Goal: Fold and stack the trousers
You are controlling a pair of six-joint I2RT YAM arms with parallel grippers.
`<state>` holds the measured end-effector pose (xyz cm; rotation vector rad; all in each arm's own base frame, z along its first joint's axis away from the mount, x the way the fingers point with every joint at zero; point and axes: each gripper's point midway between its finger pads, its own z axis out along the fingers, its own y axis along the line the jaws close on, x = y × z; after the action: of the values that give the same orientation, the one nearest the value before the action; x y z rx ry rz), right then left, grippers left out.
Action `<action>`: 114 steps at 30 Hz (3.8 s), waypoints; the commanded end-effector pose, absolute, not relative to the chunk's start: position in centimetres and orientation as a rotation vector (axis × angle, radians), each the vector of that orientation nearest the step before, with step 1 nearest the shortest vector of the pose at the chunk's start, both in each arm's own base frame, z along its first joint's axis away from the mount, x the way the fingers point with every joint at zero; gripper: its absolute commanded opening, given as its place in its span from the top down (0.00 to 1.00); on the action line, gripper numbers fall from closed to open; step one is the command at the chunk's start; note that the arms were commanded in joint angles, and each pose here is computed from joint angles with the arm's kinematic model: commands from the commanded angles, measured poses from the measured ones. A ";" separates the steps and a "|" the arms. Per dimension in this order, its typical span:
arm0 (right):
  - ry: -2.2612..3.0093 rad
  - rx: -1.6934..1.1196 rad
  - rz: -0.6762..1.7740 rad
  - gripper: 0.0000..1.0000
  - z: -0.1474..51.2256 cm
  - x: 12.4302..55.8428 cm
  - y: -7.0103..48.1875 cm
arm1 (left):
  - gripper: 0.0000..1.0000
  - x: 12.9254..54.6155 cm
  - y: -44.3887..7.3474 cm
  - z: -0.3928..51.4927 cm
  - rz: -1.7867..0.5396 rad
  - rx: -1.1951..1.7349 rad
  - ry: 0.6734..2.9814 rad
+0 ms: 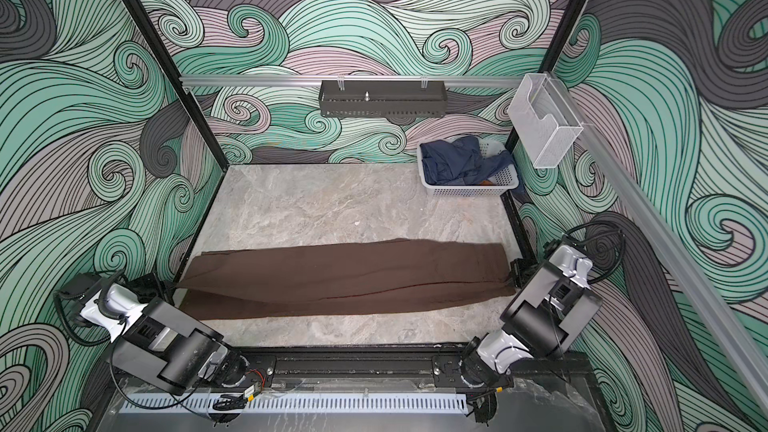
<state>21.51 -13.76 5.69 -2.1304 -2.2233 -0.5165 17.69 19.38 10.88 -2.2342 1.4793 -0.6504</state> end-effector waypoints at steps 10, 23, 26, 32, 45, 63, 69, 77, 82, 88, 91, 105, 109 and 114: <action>-2.205 -2.136 -0.436 1.00 4.2 20.4 -13.9 | 1.00 18.2 22.0 11.4 -0.598 -2.204 1.441; -2.182 -2.132 -0.382 0.96 2.6 19.5 -13.8 | 1.00 17.8 22.1 9.1 -0.592 -2.243 1.443; -2.190 -2.138 -0.374 0.91 2.8 19.4 -13.8 | 1.00 17.5 21.9 8.5 -0.591 -2.254 1.451; -2.201 -2.152 -0.378 0.64 3.4 19.5 -13.8 | 1.00 17.3 22.0 8.8 -0.584 -2.258 1.441; -2.353 -2.158 -0.272 0.07 9.5 20.8 -13.8 | 0.31 18.5 21.6 12.7 -0.625 -2.172 1.439; -2.830 -1.599 -0.562 0.26 12.9 25.3 0.9 | 0.35 27.5 10.5 14.4 -0.790 -1.766 1.912; -2.869 -1.432 -0.590 0.58 10.3 24.0 5.6 | 0.38 27.0 8.1 11.0 -0.836 -1.757 2.024; -2.888 -1.275 -0.477 0.84 6.4 22.7 8.9 | 0.40 25.9 6.8 8.6 -0.840 -1.741 2.110; -2.854 -1.205 -0.379 0.86 3.3 21.0 9.4 | 0.40 25.9 6.7 8.6 -0.848 -1.726 2.121; -2.865 -1.125 -0.279 0.87 2.6 16.8 8.8 | 0.40 25.6 6.5 8.6 -0.849 -1.715 2.136; -2.854 -1.143 -0.261 0.87 2.0 14.2 8.1 | 0.39 25.3 6.4 8.4 -0.842 -1.702 2.146; -3.061 -1.100 -0.199 0.72 7.7 17.6 6.6 | 0.37 24.6 6.8 6.5 -0.794 -1.719 2.237; -3.102 -1.111 -0.173 0.70 9.1 20.3 5.7 | 0.39 24.2 7.1 4.6 -0.793 -1.758 2.268; -3.102 -1.146 -0.179 0.70 8.5 23.7 4.0 | 0.40 24.4 7.4 3.6 -0.807 -1.789 2.270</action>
<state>22.63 5.44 9.07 -1.1852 -3.0747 -0.2396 24.11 6.79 3.68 -1.8184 2.2663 -0.8264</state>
